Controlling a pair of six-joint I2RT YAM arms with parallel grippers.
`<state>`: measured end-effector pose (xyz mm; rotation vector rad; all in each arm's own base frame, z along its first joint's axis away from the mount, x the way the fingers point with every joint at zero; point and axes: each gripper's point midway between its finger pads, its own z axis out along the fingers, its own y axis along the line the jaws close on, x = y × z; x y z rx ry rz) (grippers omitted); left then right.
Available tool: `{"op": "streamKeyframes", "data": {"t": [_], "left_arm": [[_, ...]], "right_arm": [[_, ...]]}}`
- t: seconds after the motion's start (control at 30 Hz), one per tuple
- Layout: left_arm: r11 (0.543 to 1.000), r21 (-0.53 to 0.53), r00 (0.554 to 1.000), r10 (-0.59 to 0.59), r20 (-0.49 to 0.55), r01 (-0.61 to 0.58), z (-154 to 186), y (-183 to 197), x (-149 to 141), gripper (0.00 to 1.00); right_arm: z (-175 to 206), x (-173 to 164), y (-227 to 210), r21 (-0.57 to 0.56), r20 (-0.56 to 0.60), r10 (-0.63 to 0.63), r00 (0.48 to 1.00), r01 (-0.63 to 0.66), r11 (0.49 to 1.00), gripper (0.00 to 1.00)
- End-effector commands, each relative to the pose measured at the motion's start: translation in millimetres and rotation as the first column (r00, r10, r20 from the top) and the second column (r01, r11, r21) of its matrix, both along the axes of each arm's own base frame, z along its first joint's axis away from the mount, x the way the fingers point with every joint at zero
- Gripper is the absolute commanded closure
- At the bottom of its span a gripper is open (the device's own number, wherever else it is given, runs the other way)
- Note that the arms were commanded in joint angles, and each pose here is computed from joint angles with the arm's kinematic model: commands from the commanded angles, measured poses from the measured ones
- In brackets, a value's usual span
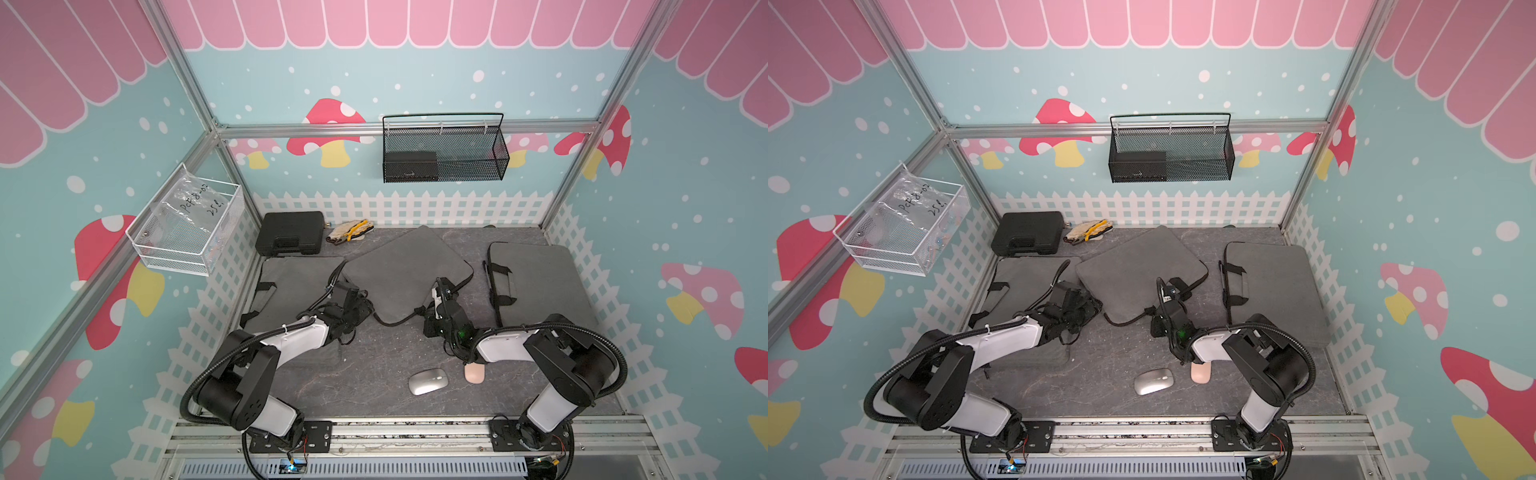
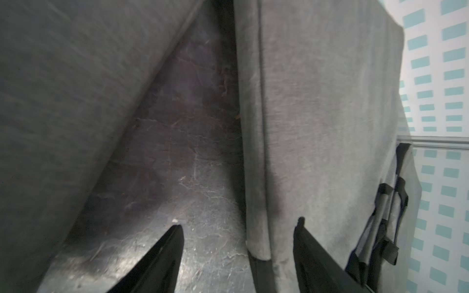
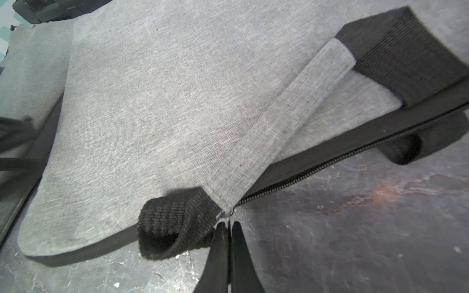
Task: Put the mouse into the laptop bag
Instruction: Unzip the zipper on the zippered laptop bag.
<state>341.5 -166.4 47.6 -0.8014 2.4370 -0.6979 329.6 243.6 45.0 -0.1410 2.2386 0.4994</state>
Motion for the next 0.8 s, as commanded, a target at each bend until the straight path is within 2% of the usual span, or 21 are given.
{"op": "streamKeyframes", "data": {"t": [0.0,0.07,0.13,0.27,0.37,0.53,0.63,0.77], "left_arm": [[0.996,-0.052,0.998,-0.065,0.028,0.066,4,-19,15,0.29],[0.995,-0.06,0.996,-0.085,0.022,0.086,0,-25,20,0.32],[0.993,-0.066,0.996,-0.094,0.009,0.094,-8,-29,24,0.41],[0.99,-0.1,0.995,-0.098,-0.014,0.096,-19,-35,26,0.77],[0.987,-0.129,0.995,-0.098,-0.013,0.095,-20,-38,24,0.98],[0.978,-0.187,0.996,-0.089,0.004,0.088,-14,-49,0,1.0],[0.98,-0.181,0.997,-0.075,0.015,0.077,-11,-55,-22,1.0],[0.981,-0.175,0.996,-0.073,0.047,0.08,-1,-58,-31,1.0]], "right_arm": [[1,-1,-8,-0.014,0.008,-0.016,1.0,0.016,1.0,1.0],[0,-3,-8,-0.012,0.002,-0.011,1.0,0.011,1.0,1.0],[-1,-4,-8,-0.01,-0.001,-0.007,1.0,0.007,1.0,1.0],[-2,-7,-7,-0.004,-0.004,0.001,1.0,-0.001,1.0,1.0],[-1,-10,-3,0.005,-0.009,0.022,1.0,-0.022,1.0,1.0],[0,-27,23,0.007,-0.014,0.094,0.995,-0.094,0.996,1.0],[-2,-44,37,0.001,-0.02,0.139,0.99,-0.139,0.99,1.0],[-7,-65,44,-0.009,-0.044,0.171,0.984,-0.171,0.985,1.0]]}}
